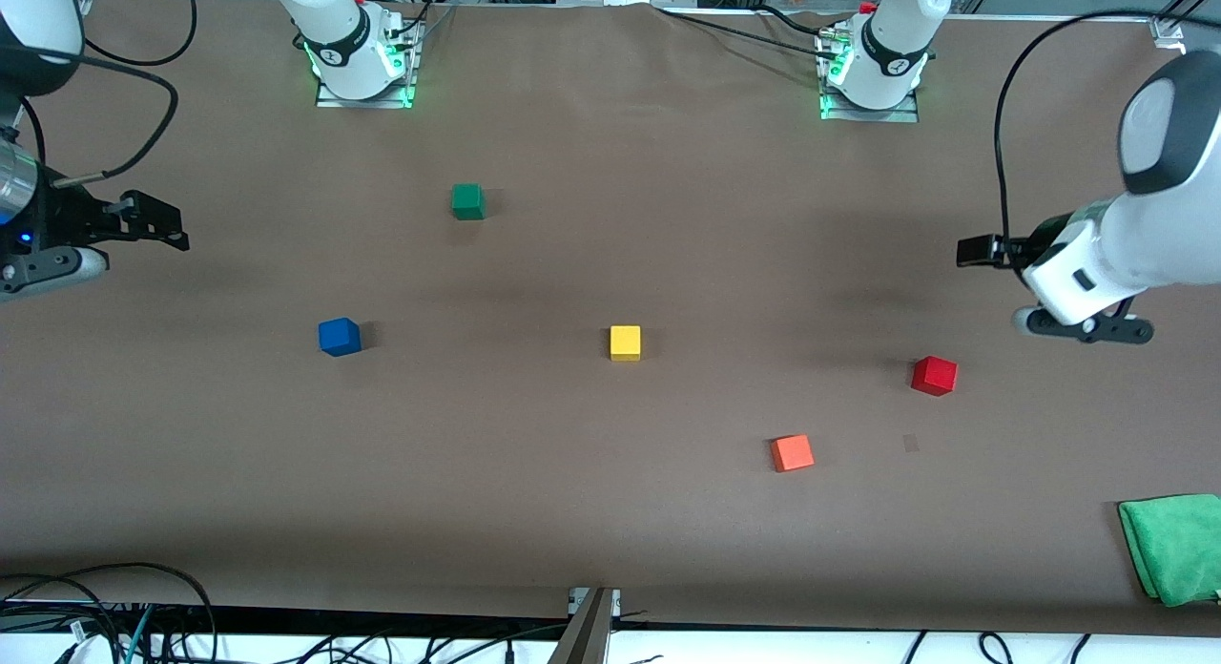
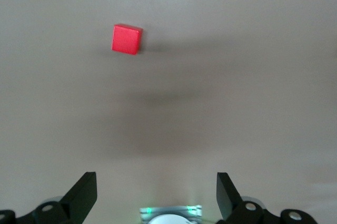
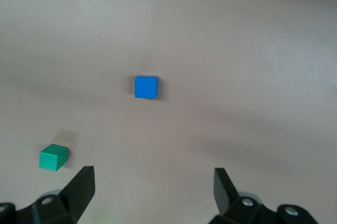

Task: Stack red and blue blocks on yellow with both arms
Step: 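Lower the right gripper to the blue cube while the left gripper reaches the red cube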

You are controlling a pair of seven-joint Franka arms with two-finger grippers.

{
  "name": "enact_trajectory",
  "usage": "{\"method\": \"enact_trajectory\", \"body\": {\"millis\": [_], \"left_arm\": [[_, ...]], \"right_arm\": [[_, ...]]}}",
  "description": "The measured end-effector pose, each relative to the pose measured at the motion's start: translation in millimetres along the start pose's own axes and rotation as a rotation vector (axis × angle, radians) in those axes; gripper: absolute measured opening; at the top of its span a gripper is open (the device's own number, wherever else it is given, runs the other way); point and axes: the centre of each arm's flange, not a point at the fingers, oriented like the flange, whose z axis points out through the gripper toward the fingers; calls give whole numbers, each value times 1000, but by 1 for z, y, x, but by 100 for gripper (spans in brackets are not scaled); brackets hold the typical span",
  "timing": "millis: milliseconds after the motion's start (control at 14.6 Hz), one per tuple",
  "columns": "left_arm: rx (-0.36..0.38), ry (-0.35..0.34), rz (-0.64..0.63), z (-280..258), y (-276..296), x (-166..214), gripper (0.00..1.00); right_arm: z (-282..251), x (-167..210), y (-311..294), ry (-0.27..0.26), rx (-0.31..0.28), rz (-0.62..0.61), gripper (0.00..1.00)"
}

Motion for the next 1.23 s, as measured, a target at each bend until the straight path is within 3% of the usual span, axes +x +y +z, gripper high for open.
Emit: {"method": "enact_trajectory", "body": {"millis": [206, 480, 1029, 1234], "left_arm": [[24, 0, 71, 24, -8, 14, 100], [45, 25, 89, 46, -14, 23, 100], [77, 170, 104, 142, -33, 54, 100], [73, 191, 106, 184, -47, 70, 100]], "right_arm": [[33, 10, 2, -49, 10, 17, 100], [75, 29, 6, -63, 7, 34, 100], [183, 42, -20, 33, -17, 58, 100], [224, 39, -27, 56, -23, 48, 100]]}}
